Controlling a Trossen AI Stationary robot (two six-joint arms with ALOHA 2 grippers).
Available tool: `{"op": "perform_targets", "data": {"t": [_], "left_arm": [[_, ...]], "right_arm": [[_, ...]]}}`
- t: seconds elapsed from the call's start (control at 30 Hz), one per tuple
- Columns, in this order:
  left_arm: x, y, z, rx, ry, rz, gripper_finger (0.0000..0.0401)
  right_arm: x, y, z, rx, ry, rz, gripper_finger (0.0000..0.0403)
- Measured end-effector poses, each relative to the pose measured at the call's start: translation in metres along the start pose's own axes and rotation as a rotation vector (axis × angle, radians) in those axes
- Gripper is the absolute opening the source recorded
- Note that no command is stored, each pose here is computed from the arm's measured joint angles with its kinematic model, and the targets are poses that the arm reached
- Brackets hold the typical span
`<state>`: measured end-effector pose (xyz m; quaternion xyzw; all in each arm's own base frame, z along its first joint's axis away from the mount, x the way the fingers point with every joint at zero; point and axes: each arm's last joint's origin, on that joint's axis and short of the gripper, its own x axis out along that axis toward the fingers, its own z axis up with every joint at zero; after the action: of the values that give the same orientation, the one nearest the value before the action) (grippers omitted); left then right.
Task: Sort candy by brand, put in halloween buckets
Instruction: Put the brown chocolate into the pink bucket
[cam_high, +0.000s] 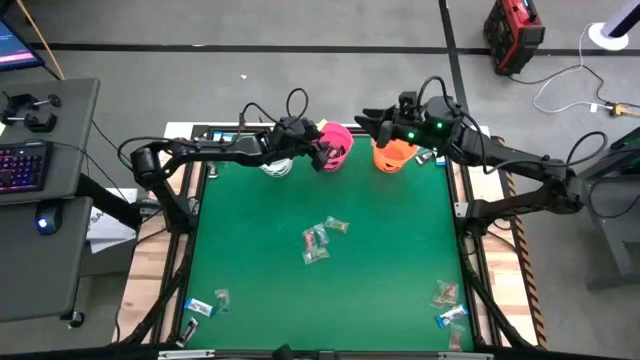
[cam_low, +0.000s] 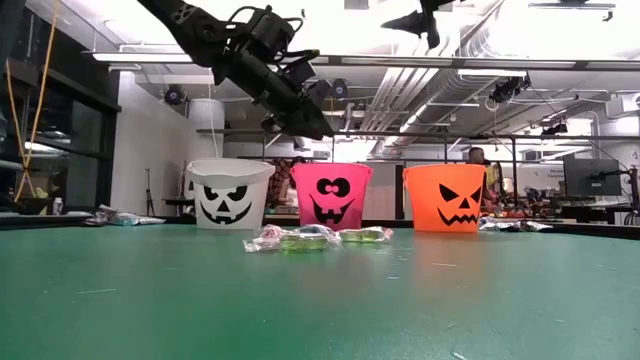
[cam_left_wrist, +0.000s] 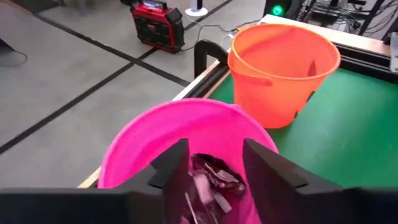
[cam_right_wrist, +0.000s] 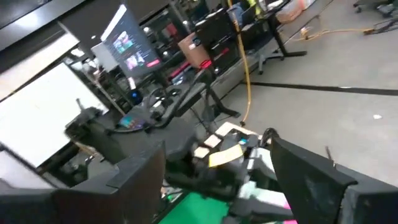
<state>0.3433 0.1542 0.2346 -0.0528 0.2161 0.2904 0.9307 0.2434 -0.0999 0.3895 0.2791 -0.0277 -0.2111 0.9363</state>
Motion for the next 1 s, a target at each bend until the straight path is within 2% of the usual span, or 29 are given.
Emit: {"op": "perform_targets", "data": {"t": [0.1,0.23,0.4,0.53,0.6,0.77,0.93,1.0], "left_arm": [[-0.015,0.001,0.01,-0.044,-0.009,-0.03,0.0185],[-0.055,0.007,0.032,-0.103,-0.041,-0.115,0.0207],[-0.111,0.015,0.052,-0.118,-0.076,-0.2,0.0211],[-0.149,0.021,0.062,-0.165,-0.128,-0.212,0.0211],[-0.163,0.023,0.065,-0.195,-0.15,-0.218,0.0211],[-0.187,0.027,0.067,-0.268,-0.162,-0.228,0.0211],[-0.201,0.03,0.06,-0.285,-0.105,-0.22,0.0211],[-0.205,0.031,0.057,-0.306,-0.074,-0.215,0.0211]], "right_arm": [[0.0,-0.007,0.0,0.007,-0.012,-0.089,0.0282],[-0.004,-0.035,0.0,0.081,-0.029,-0.379,0.0282],[-0.023,-0.103,0.007,0.23,-0.017,-0.845,0.0282],[-0.035,-0.163,0.01,0.398,0.017,-1.109,0.0282],[-0.035,-0.187,0.008,0.462,0.038,-1.188,0.0282],[-0.023,-0.229,-0.008,0.611,0.092,-1.288,0.0282],[-0.024,-0.254,-0.028,0.75,0.141,-1.463,0.0282],[-0.023,-0.259,-0.029,0.771,0.105,-1.485,0.0282]]}}
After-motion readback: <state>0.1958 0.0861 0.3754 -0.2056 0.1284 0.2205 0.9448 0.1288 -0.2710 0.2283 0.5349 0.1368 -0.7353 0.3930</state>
